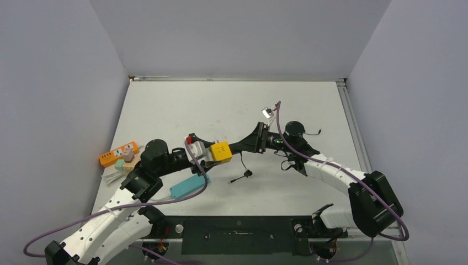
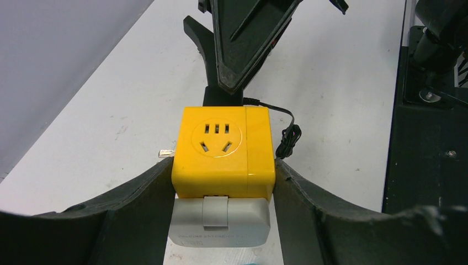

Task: Pull the plug off the socket
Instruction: Remove the plug from the socket.

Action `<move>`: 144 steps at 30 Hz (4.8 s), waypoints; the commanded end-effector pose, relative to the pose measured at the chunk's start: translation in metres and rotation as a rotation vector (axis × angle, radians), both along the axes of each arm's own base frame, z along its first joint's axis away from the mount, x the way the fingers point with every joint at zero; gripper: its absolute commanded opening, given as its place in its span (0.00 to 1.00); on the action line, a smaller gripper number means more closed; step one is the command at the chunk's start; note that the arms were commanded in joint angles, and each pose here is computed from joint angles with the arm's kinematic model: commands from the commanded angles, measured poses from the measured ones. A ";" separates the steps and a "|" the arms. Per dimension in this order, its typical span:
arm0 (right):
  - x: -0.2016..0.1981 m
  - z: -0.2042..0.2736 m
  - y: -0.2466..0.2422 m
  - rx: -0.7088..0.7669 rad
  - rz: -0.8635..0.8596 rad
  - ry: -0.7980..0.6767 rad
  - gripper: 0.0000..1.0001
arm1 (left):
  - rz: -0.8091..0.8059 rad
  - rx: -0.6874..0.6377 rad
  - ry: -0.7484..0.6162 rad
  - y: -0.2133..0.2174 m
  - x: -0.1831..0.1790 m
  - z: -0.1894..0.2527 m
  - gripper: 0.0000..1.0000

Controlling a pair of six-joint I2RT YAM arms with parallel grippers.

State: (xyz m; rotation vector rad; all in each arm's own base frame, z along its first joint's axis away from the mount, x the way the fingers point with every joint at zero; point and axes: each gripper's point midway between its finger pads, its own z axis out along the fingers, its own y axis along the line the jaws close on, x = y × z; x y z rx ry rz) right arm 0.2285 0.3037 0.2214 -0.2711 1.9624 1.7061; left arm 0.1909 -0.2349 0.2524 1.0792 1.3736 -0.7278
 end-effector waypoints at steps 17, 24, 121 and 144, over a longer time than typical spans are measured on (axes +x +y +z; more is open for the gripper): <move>-0.009 0.047 0.010 0.194 0.080 -0.043 0.16 | -0.007 -0.087 -0.123 -0.006 0.004 0.035 0.00; 0.010 0.046 0.003 0.174 -0.003 -0.103 0.05 | 0.043 -0.100 -0.082 -0.005 0.013 0.030 0.69; -0.006 -0.018 -0.045 -0.429 -0.782 -0.820 0.05 | -0.065 -0.087 1.196 -0.107 0.040 -0.120 0.21; 0.029 -0.038 -0.056 -0.434 -0.767 -0.678 0.05 | 0.060 0.004 1.048 -0.091 0.053 -0.125 0.00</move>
